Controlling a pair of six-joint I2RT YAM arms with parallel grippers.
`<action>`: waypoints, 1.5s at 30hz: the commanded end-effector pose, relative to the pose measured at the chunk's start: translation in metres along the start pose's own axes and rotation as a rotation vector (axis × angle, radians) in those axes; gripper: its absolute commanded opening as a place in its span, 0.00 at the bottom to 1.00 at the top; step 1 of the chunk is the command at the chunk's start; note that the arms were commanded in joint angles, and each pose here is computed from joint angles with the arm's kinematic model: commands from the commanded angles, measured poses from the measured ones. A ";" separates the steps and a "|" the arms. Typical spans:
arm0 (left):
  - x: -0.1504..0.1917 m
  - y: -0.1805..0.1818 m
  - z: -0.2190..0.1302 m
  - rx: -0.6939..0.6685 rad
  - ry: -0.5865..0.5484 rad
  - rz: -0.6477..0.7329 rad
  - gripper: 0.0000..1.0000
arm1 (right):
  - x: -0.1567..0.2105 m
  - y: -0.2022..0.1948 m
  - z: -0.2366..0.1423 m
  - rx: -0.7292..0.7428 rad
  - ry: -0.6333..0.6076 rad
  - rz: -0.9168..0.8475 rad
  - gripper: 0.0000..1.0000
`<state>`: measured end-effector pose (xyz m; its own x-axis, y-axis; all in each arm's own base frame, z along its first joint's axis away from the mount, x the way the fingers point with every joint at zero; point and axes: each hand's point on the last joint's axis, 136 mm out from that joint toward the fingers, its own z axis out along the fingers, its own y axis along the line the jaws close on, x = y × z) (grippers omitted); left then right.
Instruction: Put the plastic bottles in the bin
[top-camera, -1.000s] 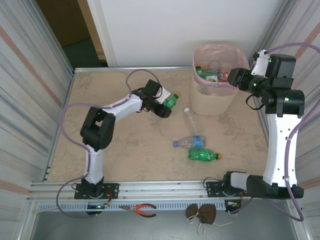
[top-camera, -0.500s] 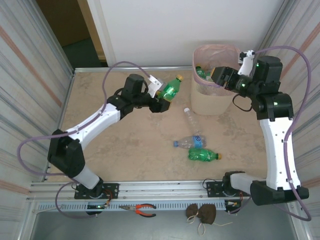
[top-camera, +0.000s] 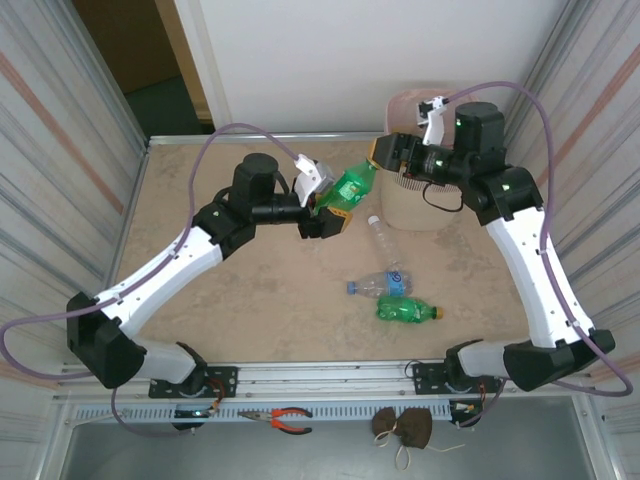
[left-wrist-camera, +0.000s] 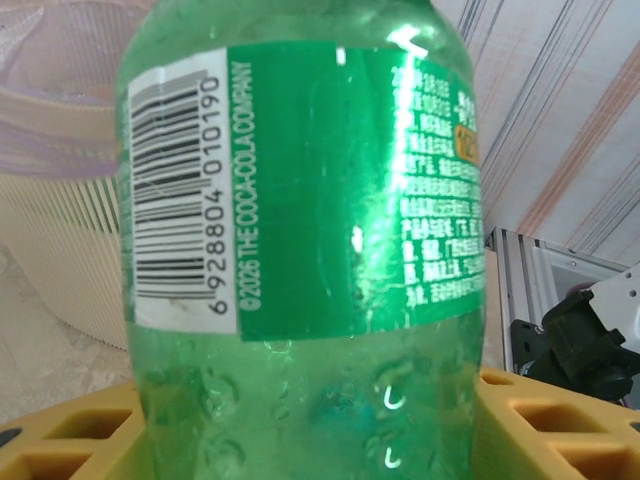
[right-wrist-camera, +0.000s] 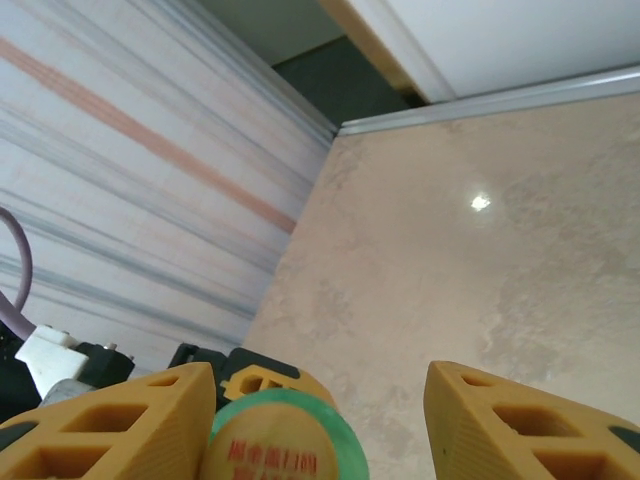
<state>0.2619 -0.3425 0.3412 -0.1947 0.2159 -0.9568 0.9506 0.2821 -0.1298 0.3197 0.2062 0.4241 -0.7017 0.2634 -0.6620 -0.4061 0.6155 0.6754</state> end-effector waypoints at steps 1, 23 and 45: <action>-0.011 -0.011 -0.008 0.012 -0.034 0.048 0.53 | -0.004 0.020 0.000 -0.067 -0.018 0.004 0.51; -0.026 -0.010 -0.026 -0.046 -0.088 0.076 0.71 | -0.028 0.014 -0.015 0.018 -0.154 -0.029 0.25; -0.021 0.040 -0.045 -0.148 -0.098 0.053 0.77 | -0.193 -0.099 -0.058 0.654 -0.511 -0.833 0.27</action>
<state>0.2896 -0.2933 0.3666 -0.1456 0.1512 -0.9777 0.9033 0.4235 -0.0690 0.4423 0.0595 0.4910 -0.1010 0.0122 -0.9948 -0.1896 0.9814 0.0313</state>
